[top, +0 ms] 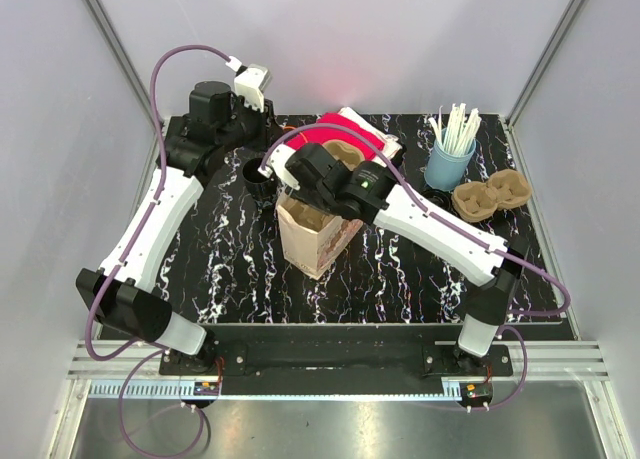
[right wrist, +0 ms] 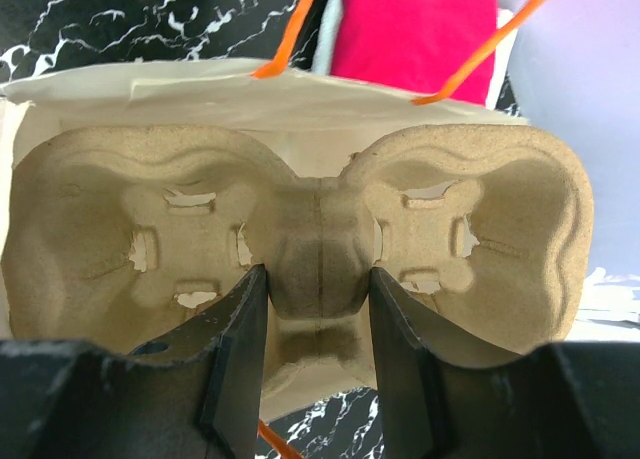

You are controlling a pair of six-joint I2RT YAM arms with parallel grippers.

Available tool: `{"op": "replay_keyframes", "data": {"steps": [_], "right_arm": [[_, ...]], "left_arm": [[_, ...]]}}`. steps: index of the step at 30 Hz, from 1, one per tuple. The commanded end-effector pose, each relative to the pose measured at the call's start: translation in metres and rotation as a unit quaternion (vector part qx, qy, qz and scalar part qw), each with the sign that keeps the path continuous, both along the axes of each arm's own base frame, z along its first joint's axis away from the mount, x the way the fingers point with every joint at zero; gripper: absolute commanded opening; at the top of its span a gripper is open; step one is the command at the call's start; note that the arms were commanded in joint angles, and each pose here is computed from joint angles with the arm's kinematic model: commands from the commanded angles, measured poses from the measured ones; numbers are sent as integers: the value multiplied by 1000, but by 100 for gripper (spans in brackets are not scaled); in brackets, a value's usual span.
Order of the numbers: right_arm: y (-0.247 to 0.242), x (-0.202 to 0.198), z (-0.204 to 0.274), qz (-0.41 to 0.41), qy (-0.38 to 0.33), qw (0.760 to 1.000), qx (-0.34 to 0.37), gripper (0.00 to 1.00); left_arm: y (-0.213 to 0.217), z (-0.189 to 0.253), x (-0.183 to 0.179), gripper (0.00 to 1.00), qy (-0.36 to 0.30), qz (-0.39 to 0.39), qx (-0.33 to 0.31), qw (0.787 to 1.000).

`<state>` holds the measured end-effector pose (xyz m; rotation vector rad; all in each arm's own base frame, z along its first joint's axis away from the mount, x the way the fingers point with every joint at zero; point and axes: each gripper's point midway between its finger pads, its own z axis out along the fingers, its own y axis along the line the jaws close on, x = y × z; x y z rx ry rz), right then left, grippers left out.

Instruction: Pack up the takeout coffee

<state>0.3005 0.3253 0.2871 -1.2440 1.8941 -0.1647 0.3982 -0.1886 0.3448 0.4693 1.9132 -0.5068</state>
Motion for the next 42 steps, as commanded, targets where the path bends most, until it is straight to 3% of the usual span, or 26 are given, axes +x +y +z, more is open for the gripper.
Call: {"op": "replay_keyframes", "data": {"steps": [1,20,42], "right_arm": [[6,-9,4,6,9,999,31,40],[15,-9,-20,14,33,999,37,39],[25,-6,-23,23,103,990,96,39]], "left_arm": [[3,19,6,29,-32,14,-15,999],[-1,19,5,27,-27,7,-24,999],[0,13,2,18,-21,10,-22,999]]}}
